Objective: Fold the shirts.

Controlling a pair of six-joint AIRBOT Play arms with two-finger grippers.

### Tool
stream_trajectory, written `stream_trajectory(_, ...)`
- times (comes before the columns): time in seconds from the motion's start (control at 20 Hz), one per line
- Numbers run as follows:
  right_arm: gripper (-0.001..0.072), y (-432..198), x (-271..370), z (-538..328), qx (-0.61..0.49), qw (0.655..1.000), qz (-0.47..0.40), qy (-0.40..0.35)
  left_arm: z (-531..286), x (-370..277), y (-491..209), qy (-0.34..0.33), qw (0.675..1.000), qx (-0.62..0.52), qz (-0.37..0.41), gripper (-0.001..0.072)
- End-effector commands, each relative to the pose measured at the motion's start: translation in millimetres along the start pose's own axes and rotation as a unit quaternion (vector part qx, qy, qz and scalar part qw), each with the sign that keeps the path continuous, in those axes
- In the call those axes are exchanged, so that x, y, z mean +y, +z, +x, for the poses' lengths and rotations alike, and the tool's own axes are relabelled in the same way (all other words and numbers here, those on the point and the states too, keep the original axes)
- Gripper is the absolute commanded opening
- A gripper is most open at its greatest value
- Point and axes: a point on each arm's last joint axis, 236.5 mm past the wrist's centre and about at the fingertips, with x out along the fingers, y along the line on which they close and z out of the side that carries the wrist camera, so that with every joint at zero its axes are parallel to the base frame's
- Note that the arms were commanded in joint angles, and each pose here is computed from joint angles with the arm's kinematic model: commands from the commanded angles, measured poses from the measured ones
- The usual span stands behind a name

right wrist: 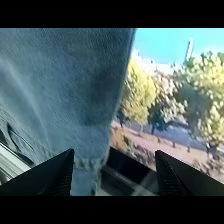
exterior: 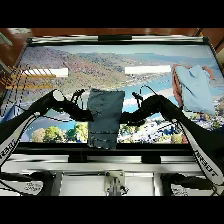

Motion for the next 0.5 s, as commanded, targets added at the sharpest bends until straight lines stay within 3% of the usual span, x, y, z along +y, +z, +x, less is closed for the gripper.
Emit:
stream_trajectory(0.0, 0.063, 22.3, 7.1, 9.0, -0.041, 0.998, 0.04, 0.031, 5.1, -0.7, 2.1, -0.006, 1.0, -0.002, 0.001, 0.0384)
stream_trajectory(0.2, 0.0629, 25.8, 3.8, 34.2, -0.04, 0.997, 0.062, 0.034, 5.0, 1.1, 8.3, -0.003, 1.0, -0.015, 0.001, 0.0367)
stream_trajectory(0.25, 0.0613, 29.0, 5.7, 38.0, -0.049, 0.997, 0.057, 0.031, 5.2, 1.4, 9.0, -0.002, 1.0, -0.016, 0.0, 0.0251)
stream_trajectory(0.3, 0.0403, 33.6, 9.4, 39.6, -0.06, 0.997, 0.044, 0.029, 5.2, 1.0, 9.9, -0.003, 1.0, -0.018, 0.0, 0.0094)
stream_trajectory(0.35, 0.0158, 40.6, 12.7, 38.7, -0.074, 0.996, 0.038, 0.028, 5.0, 1.5, 11.7, -0.002, 1.0, -0.022, 0.0, 0.0076)
stream_trajectory(0.4, 0.0085, 51.4, 17.0, 34.6, -0.092, 0.995, 0.032, 0.029, 4.9, 1.6, 12.6, -0.002, 1.0, -0.024, 0.001, 0.0076)
stream_trajectory(0.45, 0.0085, 65.2, 19.7, 26.6, -0.112, 0.993, 0.022, 0.027, 4.8, 1.6, 13.1, -0.001, 1.0, -0.025, 0.007, 0.0076)
